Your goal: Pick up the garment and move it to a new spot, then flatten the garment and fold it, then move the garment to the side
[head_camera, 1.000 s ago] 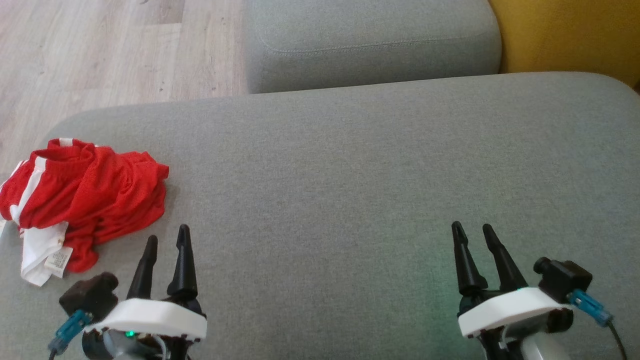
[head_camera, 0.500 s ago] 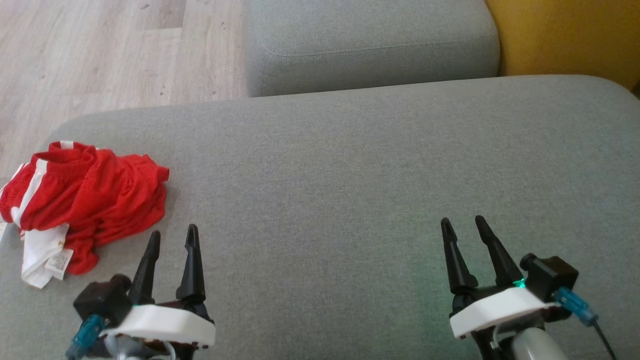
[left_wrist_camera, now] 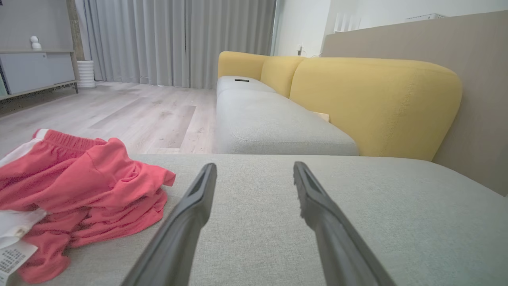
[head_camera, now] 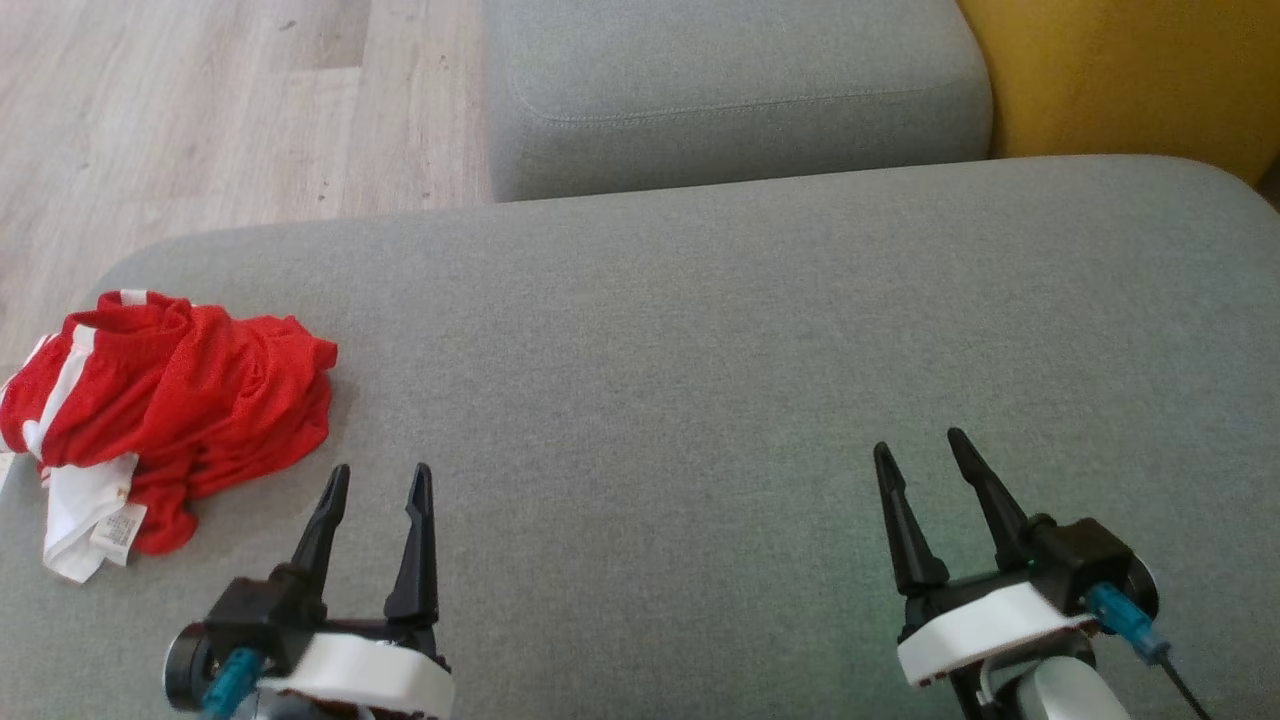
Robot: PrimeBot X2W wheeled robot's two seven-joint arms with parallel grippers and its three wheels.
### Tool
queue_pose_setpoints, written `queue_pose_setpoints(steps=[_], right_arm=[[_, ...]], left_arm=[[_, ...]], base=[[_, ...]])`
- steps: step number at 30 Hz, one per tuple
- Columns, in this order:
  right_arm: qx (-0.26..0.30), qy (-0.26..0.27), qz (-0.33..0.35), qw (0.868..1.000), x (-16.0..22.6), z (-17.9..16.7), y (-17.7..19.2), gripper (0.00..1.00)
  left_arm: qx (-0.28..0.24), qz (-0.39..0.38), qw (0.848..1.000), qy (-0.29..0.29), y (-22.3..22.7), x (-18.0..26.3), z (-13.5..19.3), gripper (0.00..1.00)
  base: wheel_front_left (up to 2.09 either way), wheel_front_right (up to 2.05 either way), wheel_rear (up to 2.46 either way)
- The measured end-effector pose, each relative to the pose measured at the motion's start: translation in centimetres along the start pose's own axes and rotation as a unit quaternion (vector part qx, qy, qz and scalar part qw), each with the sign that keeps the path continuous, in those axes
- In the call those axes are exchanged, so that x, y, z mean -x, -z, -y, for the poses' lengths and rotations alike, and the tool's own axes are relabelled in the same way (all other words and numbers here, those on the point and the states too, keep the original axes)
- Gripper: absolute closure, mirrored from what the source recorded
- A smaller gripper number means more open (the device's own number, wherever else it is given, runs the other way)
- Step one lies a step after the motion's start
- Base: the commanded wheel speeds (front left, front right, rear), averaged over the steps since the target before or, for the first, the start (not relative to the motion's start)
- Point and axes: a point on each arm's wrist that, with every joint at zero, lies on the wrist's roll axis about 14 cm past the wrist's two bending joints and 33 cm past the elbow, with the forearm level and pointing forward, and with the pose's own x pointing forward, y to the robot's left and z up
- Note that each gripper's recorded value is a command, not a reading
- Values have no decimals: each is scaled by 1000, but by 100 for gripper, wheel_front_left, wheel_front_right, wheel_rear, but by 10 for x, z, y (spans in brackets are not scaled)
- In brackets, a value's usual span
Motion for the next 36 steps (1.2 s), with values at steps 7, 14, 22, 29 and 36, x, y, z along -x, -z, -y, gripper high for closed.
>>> queue_pose_setpoints(steps=[7, 14, 22, 29, 36], right_arm=[[44, -10, 8, 999, 0, -3, -4, 0], [45, 0, 9, 999, 0, 4, -5, 0], [51, -1, 6, 999, 0, 4, -3, 0], [51, -3, 5, 999, -1, 3, -2, 0], [52, -16, 5, 999, -4, -5, -2, 0]], left_arm=[[-38, 6, 999, 9, -1, 2, 3, 0], [-33, -17, 999, 3, 13, 5, -1, 0], [-31, -26, 999, -3, 18, 6, -3, 0], [-32, -26, 999, -6, 19, 7, -5, 0], [-27, -33, 998, -43, 22, 15, -23, 0]], base=[[0, 0, 0], [0, 0, 0], [0, 0, 0], [0, 0, 0], [0, 0, 0]])
